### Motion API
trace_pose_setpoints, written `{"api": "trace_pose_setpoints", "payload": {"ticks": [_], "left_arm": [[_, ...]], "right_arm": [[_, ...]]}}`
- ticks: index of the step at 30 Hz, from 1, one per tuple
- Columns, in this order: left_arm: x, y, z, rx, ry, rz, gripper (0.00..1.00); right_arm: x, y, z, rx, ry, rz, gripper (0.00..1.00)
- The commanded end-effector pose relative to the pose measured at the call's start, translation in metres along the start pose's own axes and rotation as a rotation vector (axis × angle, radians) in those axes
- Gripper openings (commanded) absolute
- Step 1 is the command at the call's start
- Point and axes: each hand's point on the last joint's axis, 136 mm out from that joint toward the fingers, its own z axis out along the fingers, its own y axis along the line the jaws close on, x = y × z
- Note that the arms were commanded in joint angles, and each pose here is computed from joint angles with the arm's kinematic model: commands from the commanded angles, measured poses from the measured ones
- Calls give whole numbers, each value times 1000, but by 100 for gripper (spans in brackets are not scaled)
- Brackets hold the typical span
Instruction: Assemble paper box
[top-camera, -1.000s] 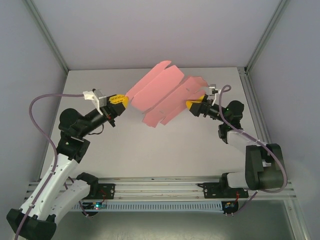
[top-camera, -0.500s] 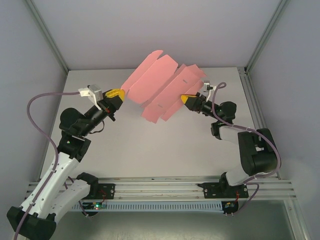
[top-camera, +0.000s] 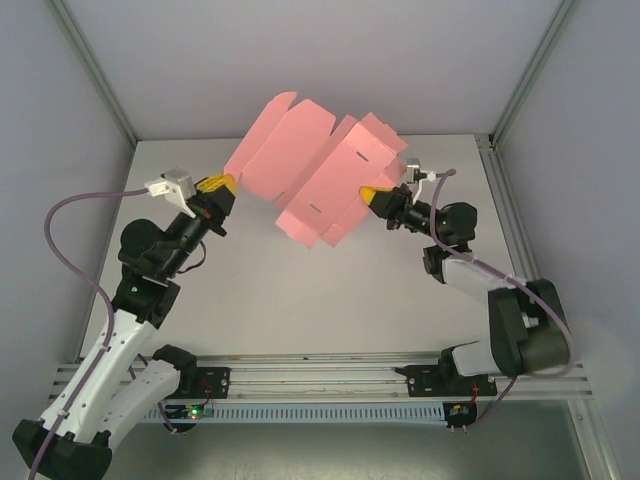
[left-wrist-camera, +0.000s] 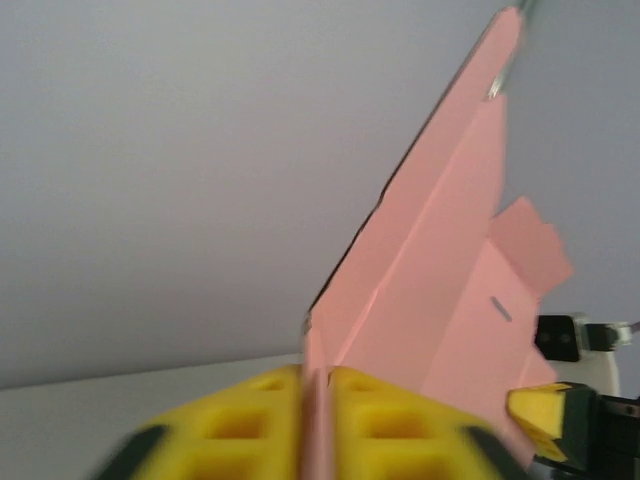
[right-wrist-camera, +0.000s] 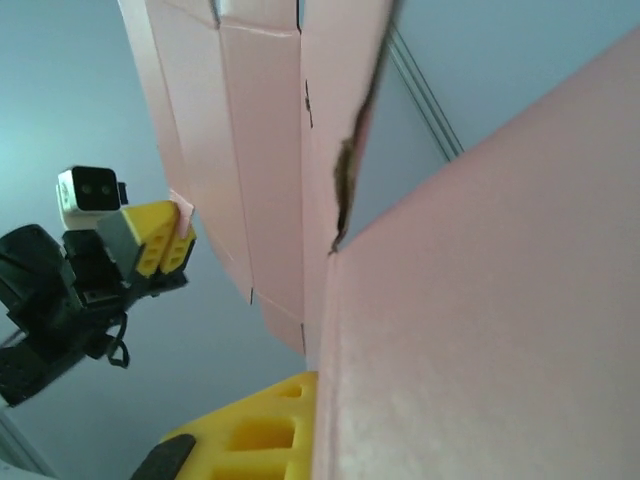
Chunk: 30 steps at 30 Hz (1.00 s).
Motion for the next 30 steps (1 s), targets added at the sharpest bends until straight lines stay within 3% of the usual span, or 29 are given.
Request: {"api": "trace_pose_setpoints", "payload": {"ticks": [1,3,4,5,11,13,16,19,22,26,30], "left_arm": [[34,20,-9,-119,130,-12,45],[51,32,-19,-184,213,15,70],[57,35,-24,-206,254,35,96],[65,38,-31,-224,304,62,100],[57,50,-49,-345,418,155,100],[55,30,-36,-204,449,224,100],[56,-12,-8,105,514,316,100],[54,-31,18,289,532,405,100],[47,-42,43,392,535,425,100],[57,-76,47,639,565,448,100],[74,-87,57,682,568,507,100]], "right_arm": [[22,-23,2,200,167,-101,0],[37,-41,-8,392,307,-178,0],[41,-46,-15,456,370,-203,0],[40,-50,-22,516,415,-226,0],[33,-74,-60,762,754,-391,0],[35,-70,-63,718,885,-455,0],[43,-39,-48,434,1053,-597,0],[37,-22,-36,322,1137,-679,0],[35,-7,-27,232,1197,-687,0],[33,-1,-14,194,1227,-693,0],[35,1,-3,164,1230,-705,0]]}}
